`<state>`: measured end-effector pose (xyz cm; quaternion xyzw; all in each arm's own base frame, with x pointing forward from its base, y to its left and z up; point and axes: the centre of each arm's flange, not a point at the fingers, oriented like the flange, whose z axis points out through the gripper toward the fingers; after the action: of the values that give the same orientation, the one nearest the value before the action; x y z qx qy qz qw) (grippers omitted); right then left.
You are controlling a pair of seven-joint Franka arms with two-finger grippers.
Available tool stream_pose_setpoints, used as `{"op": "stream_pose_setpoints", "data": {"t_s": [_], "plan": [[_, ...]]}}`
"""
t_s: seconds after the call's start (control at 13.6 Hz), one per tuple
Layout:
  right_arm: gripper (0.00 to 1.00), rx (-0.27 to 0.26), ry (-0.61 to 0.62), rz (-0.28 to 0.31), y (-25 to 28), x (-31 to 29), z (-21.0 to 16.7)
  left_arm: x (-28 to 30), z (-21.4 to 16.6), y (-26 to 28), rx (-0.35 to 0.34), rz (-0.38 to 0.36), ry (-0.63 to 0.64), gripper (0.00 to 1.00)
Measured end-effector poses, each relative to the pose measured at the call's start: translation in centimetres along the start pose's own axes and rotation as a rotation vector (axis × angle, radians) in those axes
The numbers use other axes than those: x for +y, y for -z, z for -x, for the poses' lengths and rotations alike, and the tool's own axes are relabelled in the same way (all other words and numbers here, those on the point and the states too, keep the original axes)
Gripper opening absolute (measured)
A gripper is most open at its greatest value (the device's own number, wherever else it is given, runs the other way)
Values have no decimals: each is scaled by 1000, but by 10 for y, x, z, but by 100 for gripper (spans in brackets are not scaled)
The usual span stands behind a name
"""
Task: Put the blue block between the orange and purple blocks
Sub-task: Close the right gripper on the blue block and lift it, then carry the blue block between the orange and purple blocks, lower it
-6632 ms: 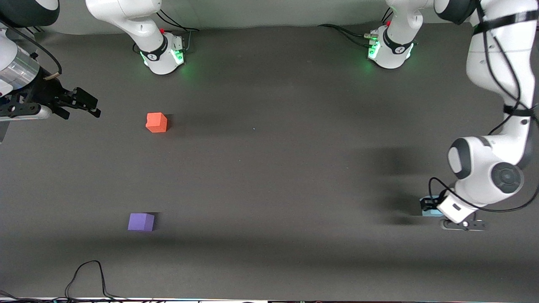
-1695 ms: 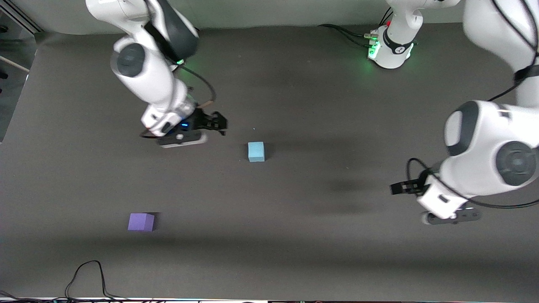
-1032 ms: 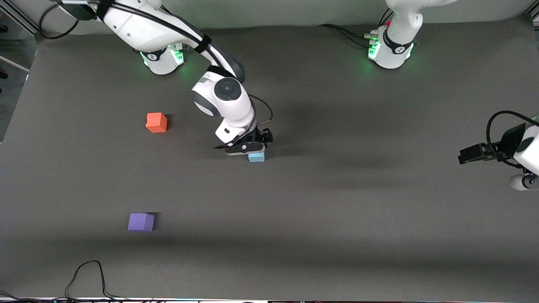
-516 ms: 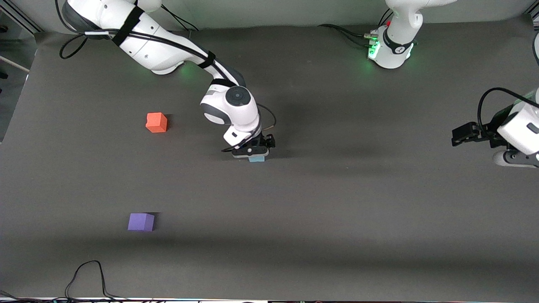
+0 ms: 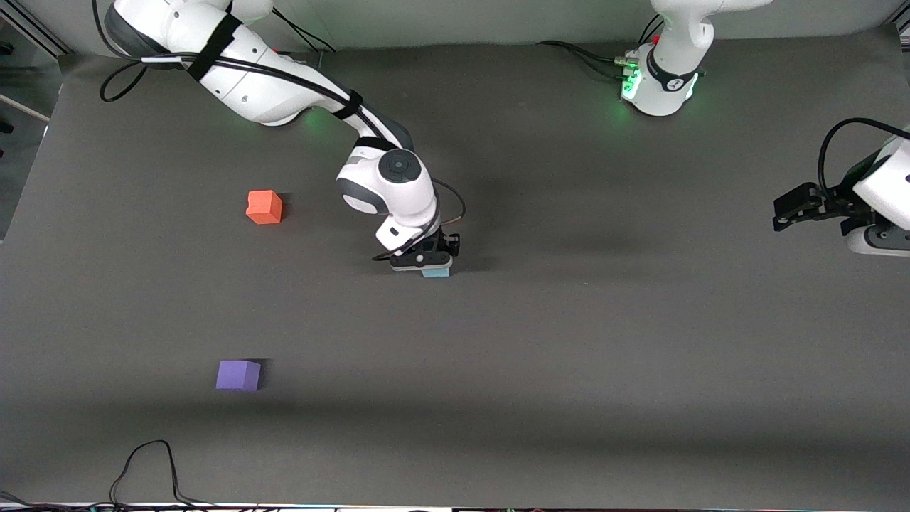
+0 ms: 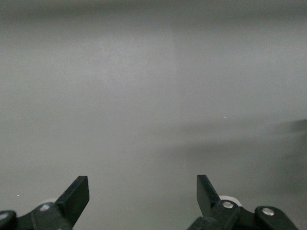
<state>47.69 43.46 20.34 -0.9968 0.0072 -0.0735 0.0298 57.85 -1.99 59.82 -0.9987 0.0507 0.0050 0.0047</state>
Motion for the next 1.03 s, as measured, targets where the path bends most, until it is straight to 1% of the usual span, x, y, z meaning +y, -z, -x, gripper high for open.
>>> {"op": "stream_pose_setpoints", "data": {"t_s": [0.15,0.22,0.37,0.44,0.52,0.66,0.81,0.96,1.03], "plan": [[55,19,-30,39,25,11,-20,2,3,4,2,-4,-2,100],[55,10,-50,33,47,18,-33,3,4,5,3,-4,-3,100],[55,-52,-58,2,101,43,-63,4,5,5,1,-4,-5,100],[55,-79,-52,-12,134,68,-81,4,5,4,-1,-4,-5,100],[55,-94,-42,-22,167,100,-98,3,5,3,-2,-4,-4,100],[55,-98,-22,-6,216,175,-121,2,6,4,-2,-4,-2,100],[55,-97,-12,24,231,254,-130,2,8,7,2,-4,-1,100],[55,-126,-28,48,220,333,-129,1,9,9,5,-4,0,100],[55,-137,-29,54,208,363,-126,1,9,10,7,-4,1,100]]}}
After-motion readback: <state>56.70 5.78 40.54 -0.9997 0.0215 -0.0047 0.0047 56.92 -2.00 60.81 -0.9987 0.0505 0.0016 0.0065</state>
